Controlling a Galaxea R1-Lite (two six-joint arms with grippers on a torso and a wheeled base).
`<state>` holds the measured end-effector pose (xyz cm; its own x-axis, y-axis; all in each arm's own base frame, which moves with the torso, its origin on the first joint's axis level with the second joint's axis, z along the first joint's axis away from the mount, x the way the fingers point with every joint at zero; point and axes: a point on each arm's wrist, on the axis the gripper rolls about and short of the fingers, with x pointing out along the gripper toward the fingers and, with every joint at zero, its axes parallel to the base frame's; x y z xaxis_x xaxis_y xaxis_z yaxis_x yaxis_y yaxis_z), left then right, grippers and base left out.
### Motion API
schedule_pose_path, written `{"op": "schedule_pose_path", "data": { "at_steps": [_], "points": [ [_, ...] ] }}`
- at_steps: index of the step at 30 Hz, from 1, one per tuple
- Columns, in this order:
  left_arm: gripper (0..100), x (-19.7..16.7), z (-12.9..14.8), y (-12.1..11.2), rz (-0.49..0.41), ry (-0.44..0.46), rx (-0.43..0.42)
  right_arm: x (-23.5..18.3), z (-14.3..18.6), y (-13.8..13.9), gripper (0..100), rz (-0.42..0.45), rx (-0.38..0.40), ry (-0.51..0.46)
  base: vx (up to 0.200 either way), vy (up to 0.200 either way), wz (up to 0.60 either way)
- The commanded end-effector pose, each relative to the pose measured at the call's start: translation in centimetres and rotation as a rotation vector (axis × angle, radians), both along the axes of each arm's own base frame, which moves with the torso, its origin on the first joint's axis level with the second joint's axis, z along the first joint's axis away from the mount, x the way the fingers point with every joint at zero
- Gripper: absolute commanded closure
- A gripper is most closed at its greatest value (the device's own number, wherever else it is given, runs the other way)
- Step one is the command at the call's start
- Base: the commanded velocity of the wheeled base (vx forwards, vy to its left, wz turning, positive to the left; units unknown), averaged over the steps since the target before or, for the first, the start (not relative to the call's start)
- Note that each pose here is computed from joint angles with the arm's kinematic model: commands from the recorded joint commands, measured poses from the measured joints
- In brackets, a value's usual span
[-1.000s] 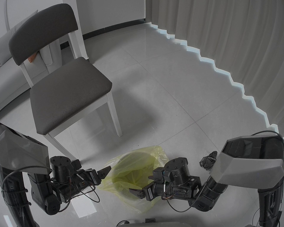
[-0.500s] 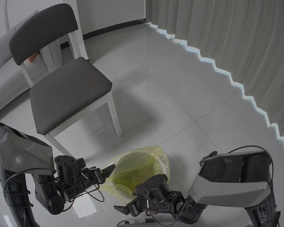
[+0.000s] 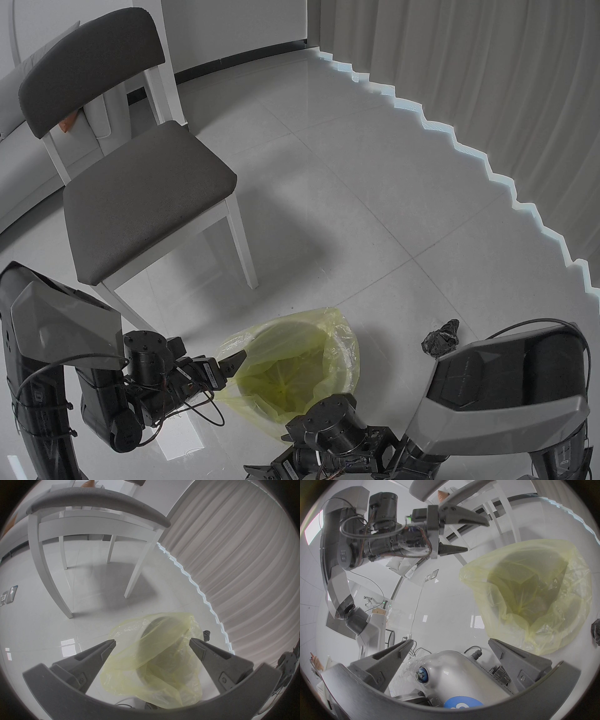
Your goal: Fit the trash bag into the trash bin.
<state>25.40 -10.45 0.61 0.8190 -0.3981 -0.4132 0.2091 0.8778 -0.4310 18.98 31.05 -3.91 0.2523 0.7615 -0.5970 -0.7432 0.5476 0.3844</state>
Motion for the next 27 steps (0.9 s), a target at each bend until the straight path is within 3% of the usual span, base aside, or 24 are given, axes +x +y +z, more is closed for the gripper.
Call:
{"op": "schedule_pose_path", "data": {
  "at_steps": [1, 5, 9, 13, 19, 27],
  "points": [
    [0, 0.5, -1.3, -0.2, -0.006, 0.021, 0.005, 2.3, 3.3, -1.4, 0, -0.073, 0.069, -0.049, 0.0, 0.0, 0.0],
    [0, 0.3, -1.9, -0.2, -0.013, 0.045, 0.014, 4.5, 6.5, -3.4, 0, -0.154, 0.126, -0.101, 0.0, 0.0, 0.0],
    [0, -0.2, -2.2, -0.1, -0.017, 0.068, 0.027, 7.3, 8.6, -6.2, 0, -0.257, 0.122, -0.124, 0.0, 0.0, 0.0],
    [0, -0.2, -2.9, 0.6, 0.002, 0.087, 0.065, 10.4, 8.7, -9.0, 0, -0.347, 0.099, -0.162, 0.0, 0.0, 0.0],
    [0, 1.1, -4.7, 3.3, 0.044, 0.088, 0.19, 14.7, 7.9, -11.2, 0, -0.447, 0.099, -0.188, 0.0, 0.0, 0.0],
    [0, 3.5, -5.9, 3.8, 0.077, 0.046, 0.188, 17.1, 8.0, -11.8, 0, -0.486, 0.091, -0.179, 0.0, 0.0, 0.0]
  ]
}}
